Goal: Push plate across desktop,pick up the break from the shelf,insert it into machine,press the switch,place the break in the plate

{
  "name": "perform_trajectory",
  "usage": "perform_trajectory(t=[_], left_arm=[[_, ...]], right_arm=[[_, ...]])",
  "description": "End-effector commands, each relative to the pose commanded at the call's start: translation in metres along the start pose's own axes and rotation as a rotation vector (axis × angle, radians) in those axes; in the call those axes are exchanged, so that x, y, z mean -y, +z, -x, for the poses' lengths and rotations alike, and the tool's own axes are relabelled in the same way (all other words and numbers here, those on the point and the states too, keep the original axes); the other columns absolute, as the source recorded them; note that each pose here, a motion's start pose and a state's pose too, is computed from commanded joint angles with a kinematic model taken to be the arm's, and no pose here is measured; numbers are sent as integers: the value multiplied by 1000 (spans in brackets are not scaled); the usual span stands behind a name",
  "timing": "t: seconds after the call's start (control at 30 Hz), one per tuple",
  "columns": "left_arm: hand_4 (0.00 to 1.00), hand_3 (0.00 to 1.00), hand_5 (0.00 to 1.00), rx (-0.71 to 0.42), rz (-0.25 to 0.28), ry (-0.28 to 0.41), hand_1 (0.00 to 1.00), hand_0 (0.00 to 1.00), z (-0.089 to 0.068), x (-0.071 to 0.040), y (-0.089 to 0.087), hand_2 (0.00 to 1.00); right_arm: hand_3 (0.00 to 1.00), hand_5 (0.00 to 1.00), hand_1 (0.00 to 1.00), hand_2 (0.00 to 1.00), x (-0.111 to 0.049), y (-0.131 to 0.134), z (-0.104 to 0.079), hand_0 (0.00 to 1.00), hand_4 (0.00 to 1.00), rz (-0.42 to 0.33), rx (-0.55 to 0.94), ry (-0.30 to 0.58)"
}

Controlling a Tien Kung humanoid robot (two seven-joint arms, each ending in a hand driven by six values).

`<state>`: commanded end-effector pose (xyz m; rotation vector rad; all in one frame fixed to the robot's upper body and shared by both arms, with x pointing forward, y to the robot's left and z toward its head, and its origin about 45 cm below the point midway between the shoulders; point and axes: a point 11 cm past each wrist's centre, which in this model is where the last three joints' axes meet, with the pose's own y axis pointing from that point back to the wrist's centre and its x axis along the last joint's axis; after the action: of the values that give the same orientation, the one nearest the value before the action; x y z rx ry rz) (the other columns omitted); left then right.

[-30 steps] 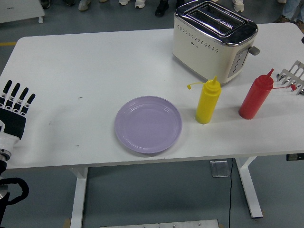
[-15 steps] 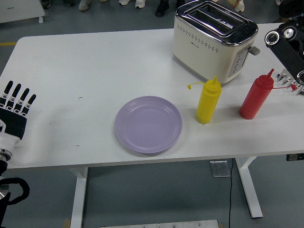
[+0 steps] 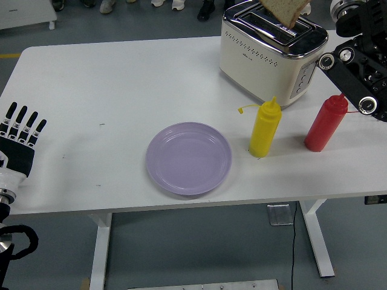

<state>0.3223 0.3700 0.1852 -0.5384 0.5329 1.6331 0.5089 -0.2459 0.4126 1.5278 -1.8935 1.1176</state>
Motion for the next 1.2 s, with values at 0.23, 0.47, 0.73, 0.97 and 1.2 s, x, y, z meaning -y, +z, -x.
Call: perform_trajectory(t=[0.23,0.47,0.73,0.97,1.2], left_arm=[[638,861,998,-1,0,1,860,810,0,0,-1,914],[637,861,998,-2,-1,0,860,811,1,1,-1,914],[637,861,998,-3,0,0,860,811,1,1,-1,914],[637,861,998,-4,1,0,860,811,1,1,-1,916],[637,862,998,-3,3,2,860,811,0,1,-1,916]], right_arm=[[432,2,314,365,-1,1,8,337,148,1,-15,-12],[431,2,314,365,-2,11,13,339,147,20,-32,-18],[432,2,314,365,-4,20,22,340,147,40,-41,-42],[434,2,318,367,-6,21,33,343,146,39,-81,-85],[879,192,761,843,-7,26,45,702,651,51,-115,-186]])
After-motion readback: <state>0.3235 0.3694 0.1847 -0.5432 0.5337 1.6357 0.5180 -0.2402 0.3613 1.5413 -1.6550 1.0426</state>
